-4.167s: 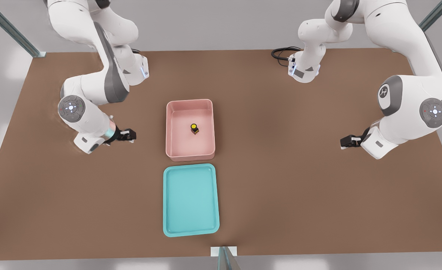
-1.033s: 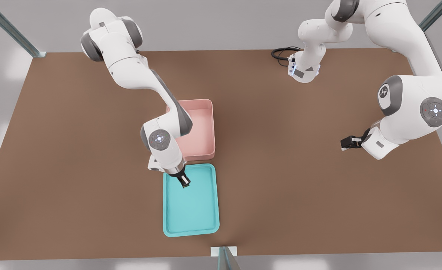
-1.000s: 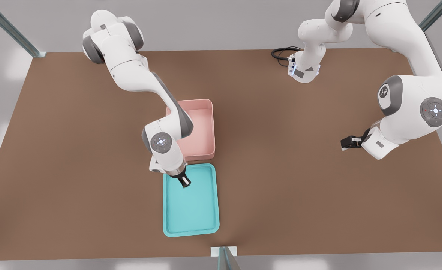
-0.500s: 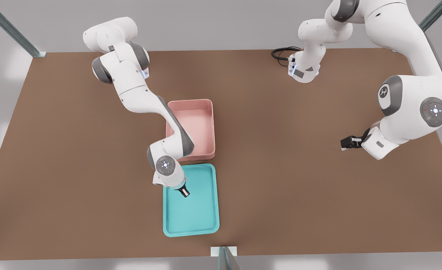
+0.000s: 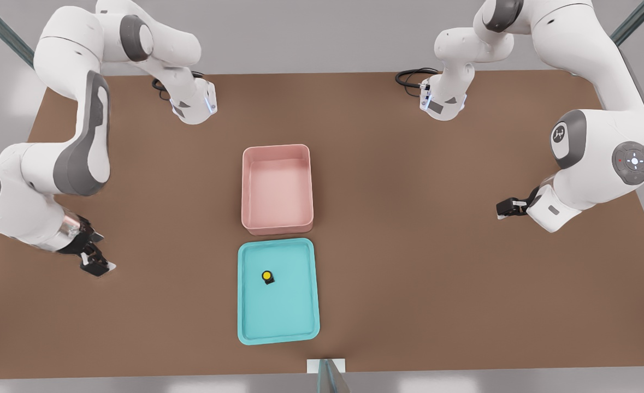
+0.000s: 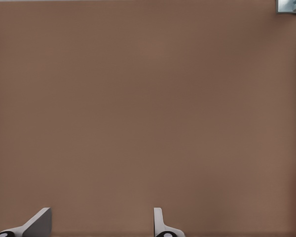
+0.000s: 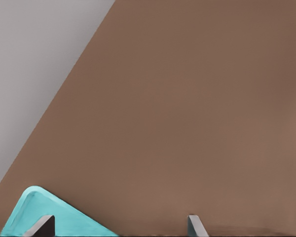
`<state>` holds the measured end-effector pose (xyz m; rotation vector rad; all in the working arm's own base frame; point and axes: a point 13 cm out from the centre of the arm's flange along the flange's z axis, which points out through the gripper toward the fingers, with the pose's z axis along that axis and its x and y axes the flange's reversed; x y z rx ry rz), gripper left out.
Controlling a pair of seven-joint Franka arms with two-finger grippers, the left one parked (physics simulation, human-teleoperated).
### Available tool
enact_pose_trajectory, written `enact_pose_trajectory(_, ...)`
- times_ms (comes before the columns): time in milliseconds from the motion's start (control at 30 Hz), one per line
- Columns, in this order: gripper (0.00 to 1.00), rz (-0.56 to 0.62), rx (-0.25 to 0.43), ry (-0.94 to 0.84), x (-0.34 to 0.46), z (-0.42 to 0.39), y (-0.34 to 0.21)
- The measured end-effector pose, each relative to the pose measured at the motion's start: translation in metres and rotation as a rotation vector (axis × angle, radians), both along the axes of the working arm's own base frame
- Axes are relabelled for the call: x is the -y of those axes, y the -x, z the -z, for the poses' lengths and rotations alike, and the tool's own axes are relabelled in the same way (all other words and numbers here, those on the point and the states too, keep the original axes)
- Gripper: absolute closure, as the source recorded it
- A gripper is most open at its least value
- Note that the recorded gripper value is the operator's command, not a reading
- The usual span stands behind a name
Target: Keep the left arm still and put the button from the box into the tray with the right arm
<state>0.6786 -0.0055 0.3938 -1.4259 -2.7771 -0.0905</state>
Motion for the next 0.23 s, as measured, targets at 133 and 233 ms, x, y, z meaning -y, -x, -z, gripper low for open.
enact_pose_trajectory(133, 0.00, -0.163, -0.073, 0.009, 0.011, 0.028, 0.081)
enact_pose_trajectory(233, 0.00, -0.281, -0.053, 0.017, 0.006, 0.029, 0.080)
